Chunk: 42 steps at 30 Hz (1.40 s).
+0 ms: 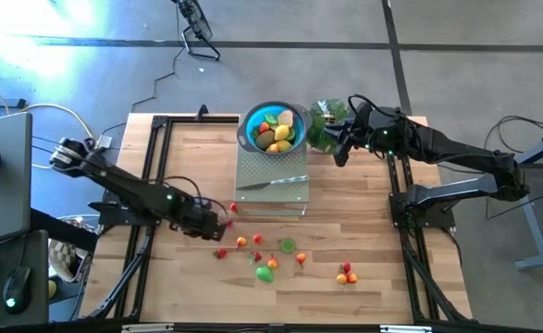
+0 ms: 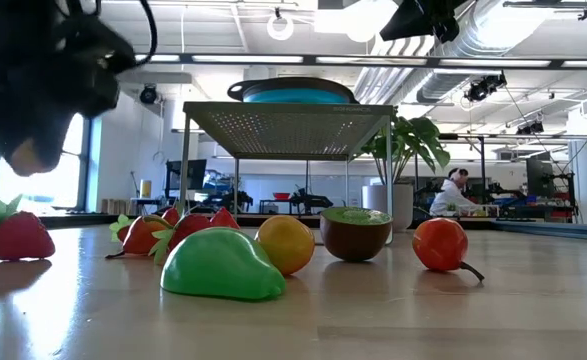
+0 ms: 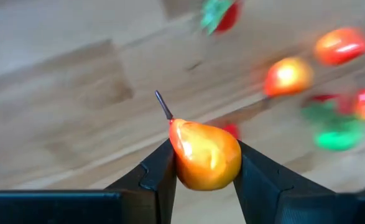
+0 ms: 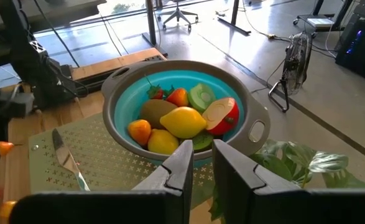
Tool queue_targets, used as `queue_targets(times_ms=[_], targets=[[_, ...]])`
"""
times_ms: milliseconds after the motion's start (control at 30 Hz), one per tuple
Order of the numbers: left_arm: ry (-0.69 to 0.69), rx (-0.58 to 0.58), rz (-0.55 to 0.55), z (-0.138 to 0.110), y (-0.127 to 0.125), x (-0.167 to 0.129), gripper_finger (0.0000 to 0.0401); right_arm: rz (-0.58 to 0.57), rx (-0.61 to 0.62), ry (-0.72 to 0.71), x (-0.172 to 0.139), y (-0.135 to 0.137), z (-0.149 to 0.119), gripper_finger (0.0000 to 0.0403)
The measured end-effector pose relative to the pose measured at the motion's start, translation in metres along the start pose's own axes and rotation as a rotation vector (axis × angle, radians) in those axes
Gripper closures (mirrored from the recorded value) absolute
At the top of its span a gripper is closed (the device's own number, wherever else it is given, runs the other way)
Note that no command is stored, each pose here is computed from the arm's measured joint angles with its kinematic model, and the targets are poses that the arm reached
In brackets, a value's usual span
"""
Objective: Pick & Place Fruit
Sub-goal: Put the orange peach in the blue bowl on the shelf
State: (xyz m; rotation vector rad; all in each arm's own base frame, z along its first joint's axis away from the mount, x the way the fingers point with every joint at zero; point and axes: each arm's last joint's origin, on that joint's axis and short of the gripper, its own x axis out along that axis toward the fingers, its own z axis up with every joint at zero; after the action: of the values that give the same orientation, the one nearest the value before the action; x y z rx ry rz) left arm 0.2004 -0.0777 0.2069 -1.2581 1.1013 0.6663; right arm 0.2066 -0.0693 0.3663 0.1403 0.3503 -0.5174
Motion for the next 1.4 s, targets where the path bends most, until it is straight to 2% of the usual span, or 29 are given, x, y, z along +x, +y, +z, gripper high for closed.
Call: queue_targets(times_ms=[233, 400, 633, 800, 1000, 1200, 1333, 1400], targets=[[-0.162, 0.042, -0.218, 0.005, 0.002, -0.039, 0.0274, -0.008, 0.001, -0.008, 0.000, 0.000, 0.001, 0.0350], [-0.284, 0.130, -0.416, 0.007, 0.002, -0.068, 0.0274, -0.007, 0.004, -0.011, 0.000, 0.000, 0.001, 0.0350], [-0.581, 0.255, -0.628, 0.022, 0.001, -0.107, 0.0274, -0.015, 0.017, -0.014, 0.000, 0.000, 0.001, 0.0350], [-0.747, 0.348, -0.681, 0.044, -0.004, -0.122, 0.0274, -0.059, 0.038, -0.020, 0.000, -0.002, 0.001, 0.0350], [-0.785, 0.393, -0.708, 0.069, -0.007, -0.128, 0.0274, -0.080, 0.037, -0.023, 0.000, -0.002, 0.001, 0.0350], [-0.834, 0.367, -0.693, 0.091, -0.003, -0.131, 0.0274, -0.135, 0.026, -0.030, 0.000, -0.004, 0.002, 0.0350], [-0.892, 0.423, -0.727, 0.104, -0.009, -0.139, 0.0274, -0.140, 0.025, -0.031, 0.000, -0.004, 0.002, 0.0350], [-0.911, 0.441, -0.689, 0.113, -0.014, -0.142, 0.0274, -0.141, 0.008, -0.030, 0.000, -0.004, 0.002, 0.0350]])
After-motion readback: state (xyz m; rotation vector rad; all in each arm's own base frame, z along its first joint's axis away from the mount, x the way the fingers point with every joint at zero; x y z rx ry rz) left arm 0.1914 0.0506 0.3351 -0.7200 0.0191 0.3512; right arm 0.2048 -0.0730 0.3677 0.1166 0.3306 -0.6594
